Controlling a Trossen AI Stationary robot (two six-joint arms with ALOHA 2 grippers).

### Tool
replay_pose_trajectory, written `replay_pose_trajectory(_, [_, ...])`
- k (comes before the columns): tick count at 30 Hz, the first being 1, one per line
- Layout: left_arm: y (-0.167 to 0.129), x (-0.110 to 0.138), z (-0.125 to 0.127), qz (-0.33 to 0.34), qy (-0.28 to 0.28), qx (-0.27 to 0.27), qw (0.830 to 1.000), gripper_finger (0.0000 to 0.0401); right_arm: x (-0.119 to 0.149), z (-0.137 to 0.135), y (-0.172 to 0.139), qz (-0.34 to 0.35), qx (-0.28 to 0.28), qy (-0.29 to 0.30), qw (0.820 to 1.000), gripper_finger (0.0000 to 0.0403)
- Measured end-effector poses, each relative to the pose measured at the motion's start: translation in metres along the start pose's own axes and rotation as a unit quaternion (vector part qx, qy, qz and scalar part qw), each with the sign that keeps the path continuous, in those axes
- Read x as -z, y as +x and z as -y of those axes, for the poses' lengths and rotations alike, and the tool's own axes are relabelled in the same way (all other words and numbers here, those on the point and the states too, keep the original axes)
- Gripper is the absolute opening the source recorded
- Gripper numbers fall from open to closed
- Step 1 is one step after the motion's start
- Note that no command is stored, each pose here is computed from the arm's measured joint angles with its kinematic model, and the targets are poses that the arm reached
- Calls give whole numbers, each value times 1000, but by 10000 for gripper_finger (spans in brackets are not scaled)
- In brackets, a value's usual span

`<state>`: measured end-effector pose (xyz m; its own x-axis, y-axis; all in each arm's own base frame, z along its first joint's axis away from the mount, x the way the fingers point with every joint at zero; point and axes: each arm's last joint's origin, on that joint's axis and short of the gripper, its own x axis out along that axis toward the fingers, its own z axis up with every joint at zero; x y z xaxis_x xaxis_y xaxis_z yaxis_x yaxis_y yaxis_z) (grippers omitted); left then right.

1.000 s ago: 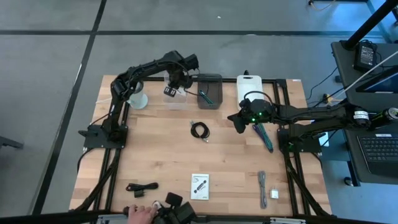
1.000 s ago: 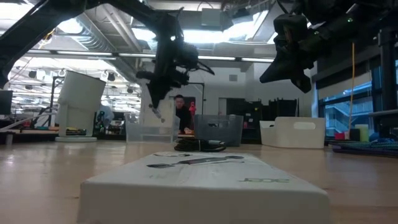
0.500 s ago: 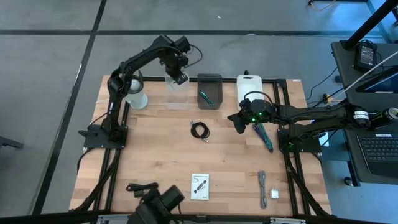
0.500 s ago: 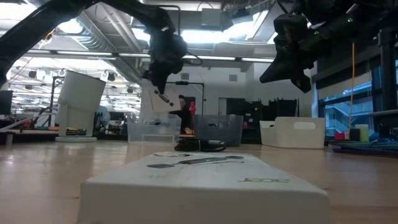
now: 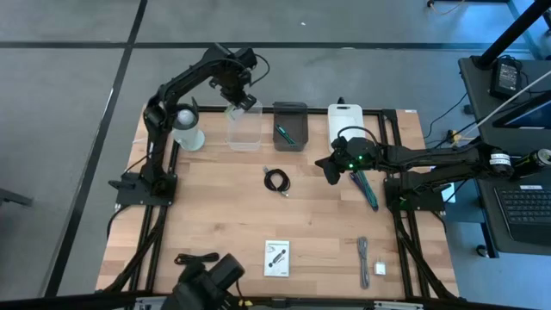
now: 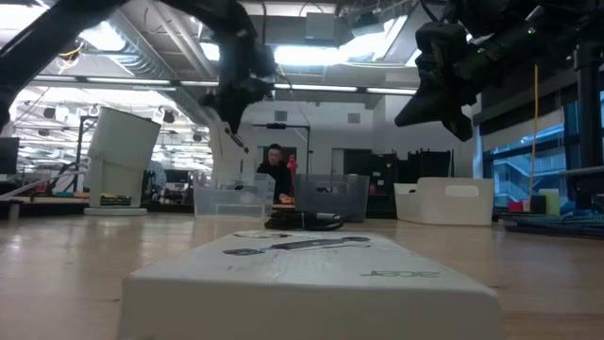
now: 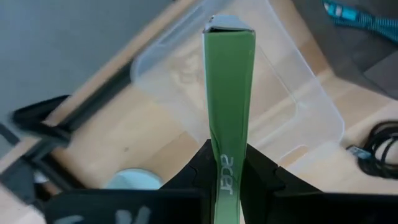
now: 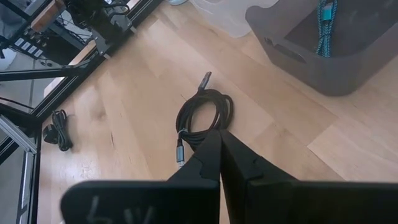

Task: Pick and place items into bin
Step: Put the top card reader box into the transparent bin

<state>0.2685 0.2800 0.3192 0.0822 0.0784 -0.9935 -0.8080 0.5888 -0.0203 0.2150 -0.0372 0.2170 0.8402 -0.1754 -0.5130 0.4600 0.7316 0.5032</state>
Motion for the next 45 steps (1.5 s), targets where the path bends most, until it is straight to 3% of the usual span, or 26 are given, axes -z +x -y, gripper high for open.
replay_pose_trajectory(5, [-33,21,3,73,-17,-30,997,33,0,0,0,-1,1,-1,1000,4])
replay_pose_trajectory(11, [-26,64,12,179,-60,22,982,33,0,1,0,1,3,-13,1000,4])
replay_pose_trajectory(15, [-3,82,14,263,-152,104,947,33,-2,3,0,7,11,-20,1000,4])
replay_pose_trajectory(18, [14,86,10,290,-229,131,920,33,-2,3,0,8,11,-20,1000,4])
replay_pose_trajectory(22, [35,82,1,265,-273,133,915,33,-2,3,0,9,9,-19,1000,4])
replay_pose_trajectory(32, [75,66,-3,184,-274,173,928,33,-3,2,0,11,6,-10,1000,4])
replay_pose_trajectory(45, [94,61,-2,161,-279,156,934,64,-3,2,0,10,6,-10,1000,4])
